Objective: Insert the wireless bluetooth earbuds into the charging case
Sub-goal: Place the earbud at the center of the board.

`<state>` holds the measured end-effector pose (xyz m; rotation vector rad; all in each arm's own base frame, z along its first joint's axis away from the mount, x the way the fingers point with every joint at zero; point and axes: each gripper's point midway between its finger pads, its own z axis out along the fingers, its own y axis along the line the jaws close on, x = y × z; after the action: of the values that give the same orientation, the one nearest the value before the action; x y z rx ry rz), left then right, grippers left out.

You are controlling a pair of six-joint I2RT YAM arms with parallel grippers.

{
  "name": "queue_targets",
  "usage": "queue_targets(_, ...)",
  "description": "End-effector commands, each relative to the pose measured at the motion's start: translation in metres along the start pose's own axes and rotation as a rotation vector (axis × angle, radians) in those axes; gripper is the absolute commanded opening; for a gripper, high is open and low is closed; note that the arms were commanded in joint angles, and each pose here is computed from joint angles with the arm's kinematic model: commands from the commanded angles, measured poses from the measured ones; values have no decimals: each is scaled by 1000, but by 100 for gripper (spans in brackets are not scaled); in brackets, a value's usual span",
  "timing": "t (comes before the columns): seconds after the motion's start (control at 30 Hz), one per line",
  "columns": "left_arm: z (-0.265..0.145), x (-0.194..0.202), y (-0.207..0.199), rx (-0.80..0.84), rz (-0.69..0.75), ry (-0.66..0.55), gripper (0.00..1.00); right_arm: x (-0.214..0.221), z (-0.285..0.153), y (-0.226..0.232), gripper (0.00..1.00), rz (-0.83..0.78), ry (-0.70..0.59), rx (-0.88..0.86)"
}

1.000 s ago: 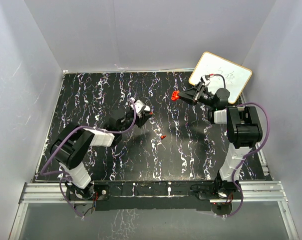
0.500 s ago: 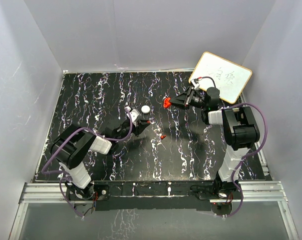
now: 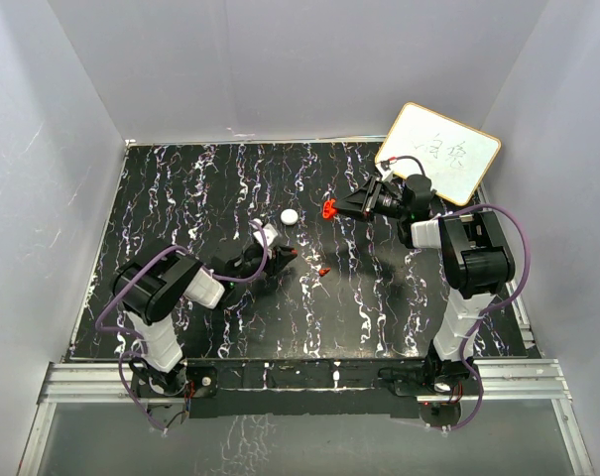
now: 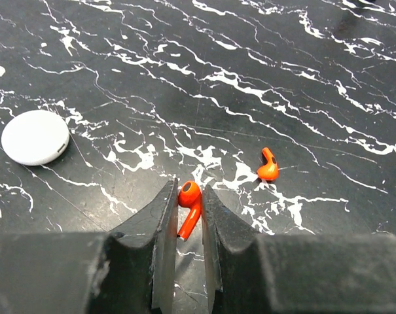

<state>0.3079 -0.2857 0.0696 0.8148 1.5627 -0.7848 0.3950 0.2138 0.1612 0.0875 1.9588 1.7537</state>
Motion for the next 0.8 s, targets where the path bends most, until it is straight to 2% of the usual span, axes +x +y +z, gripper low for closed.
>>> queue_targets(0.0,0,-2,-8,41,21,-24,0,-5,0,18,0,-89,-11,-27)
queue_targets(0.77,-5,36,-13,62,-1,54,1,6,1,9,0,-71,11,-6)
